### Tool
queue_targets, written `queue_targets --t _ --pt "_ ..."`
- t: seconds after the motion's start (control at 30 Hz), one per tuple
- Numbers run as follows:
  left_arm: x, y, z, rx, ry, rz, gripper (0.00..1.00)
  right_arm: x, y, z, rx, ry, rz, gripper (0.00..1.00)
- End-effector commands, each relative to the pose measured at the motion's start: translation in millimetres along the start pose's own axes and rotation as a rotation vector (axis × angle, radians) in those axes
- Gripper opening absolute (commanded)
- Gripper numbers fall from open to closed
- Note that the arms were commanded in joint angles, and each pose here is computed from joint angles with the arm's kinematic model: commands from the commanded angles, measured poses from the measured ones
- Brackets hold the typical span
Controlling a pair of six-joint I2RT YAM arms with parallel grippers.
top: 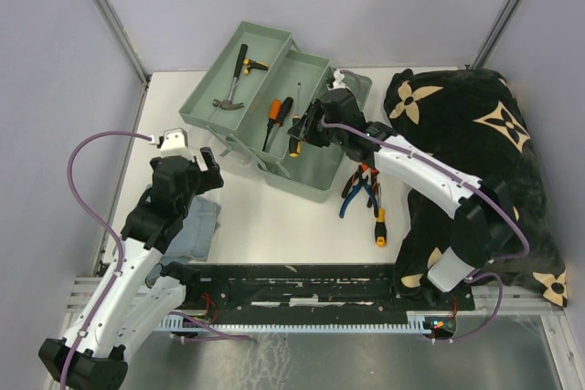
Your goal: Pack the tool kit
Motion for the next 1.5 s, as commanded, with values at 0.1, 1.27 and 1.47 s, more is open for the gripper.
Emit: queue_targets --t 0.1,1.27,1.47 --pt "1.9 13.3 0.6 0.013 -0.002 -0.053 0.95 -28.7 24.0 28.1 -0.062 0.016 -0.080 0.13" --pt "1.3 13.1 0.6 0.010 -0.001 -0.053 0.95 34.7 39.7 27.2 0.083 -0.022 -0.180 0.59" --pt "1.7 13.3 -0.5 0.012 -0.009 -0.054 0.95 87.8 42.5 -68.0 0.248 -0.341 -0.275 0.71"
Point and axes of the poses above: each gripper's point midway between its finger pads, its own x axis back along the fingers, its own z axis along the line the jaws close on, y = z × x, the point moved 1 cm from there along x, back along the fingers, and after that the axes turned 10 degrees about -x, right-handed, at the moved point
